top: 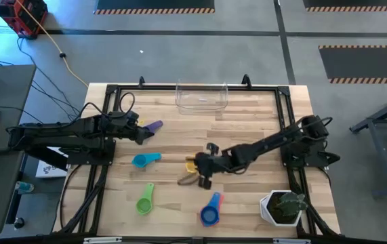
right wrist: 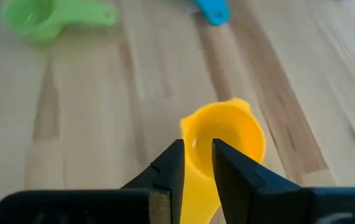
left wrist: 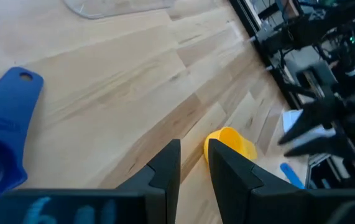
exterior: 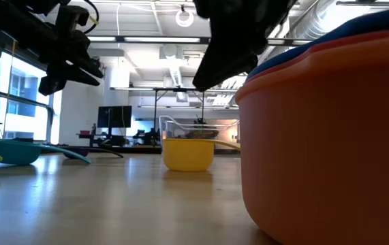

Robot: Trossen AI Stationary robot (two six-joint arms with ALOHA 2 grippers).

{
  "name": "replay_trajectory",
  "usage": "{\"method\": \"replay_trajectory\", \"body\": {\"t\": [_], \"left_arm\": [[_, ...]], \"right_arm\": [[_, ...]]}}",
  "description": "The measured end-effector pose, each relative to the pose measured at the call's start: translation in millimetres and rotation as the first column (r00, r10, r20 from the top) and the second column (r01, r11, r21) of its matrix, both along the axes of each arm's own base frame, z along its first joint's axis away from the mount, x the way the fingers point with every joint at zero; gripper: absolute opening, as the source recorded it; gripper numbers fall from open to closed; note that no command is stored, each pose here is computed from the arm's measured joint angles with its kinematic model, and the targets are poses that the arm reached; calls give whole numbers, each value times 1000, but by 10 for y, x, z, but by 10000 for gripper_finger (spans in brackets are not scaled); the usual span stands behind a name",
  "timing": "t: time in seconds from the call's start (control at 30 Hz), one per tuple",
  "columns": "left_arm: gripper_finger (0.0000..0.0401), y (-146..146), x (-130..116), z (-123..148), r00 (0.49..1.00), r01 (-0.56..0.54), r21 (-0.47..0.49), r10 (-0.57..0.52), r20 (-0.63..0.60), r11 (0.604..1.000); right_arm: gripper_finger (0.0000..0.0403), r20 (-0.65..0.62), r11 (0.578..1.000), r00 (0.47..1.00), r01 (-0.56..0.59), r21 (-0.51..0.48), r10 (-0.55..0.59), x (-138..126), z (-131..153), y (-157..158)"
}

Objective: Nest measuring cups in basket
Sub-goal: Stack the yellow measuring cup on the blue measuring cup

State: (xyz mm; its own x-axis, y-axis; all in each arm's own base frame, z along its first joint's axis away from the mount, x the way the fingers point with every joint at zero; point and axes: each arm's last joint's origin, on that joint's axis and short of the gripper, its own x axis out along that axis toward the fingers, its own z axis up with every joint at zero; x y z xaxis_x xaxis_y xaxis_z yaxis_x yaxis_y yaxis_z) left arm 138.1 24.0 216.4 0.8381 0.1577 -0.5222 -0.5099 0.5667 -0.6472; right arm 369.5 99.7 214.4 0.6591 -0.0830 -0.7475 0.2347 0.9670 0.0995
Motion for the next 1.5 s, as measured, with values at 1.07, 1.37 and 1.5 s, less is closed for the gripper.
{"method": "replay_trajectory", "body": {"t": [1.07, 1.37, 1.5], "left_arm": [[74, -7, 1, 0, 999, 47, 25, -47, -5, 999], [74, -8, 2, -1, 999, 54, 30, -54, -7, 998], [74, -8, 1, -1, 999, 54, 30, -54, -7, 998]], "right_arm": [[74, -216, 939, 942, 297, 172, -259, 169, -546, -474], [33, -248, 932, 935, 305, 196, -254, 172, -592, -508], [6, -251, 931, 936, 300, 207, -246, 170, -588, -500]]}}
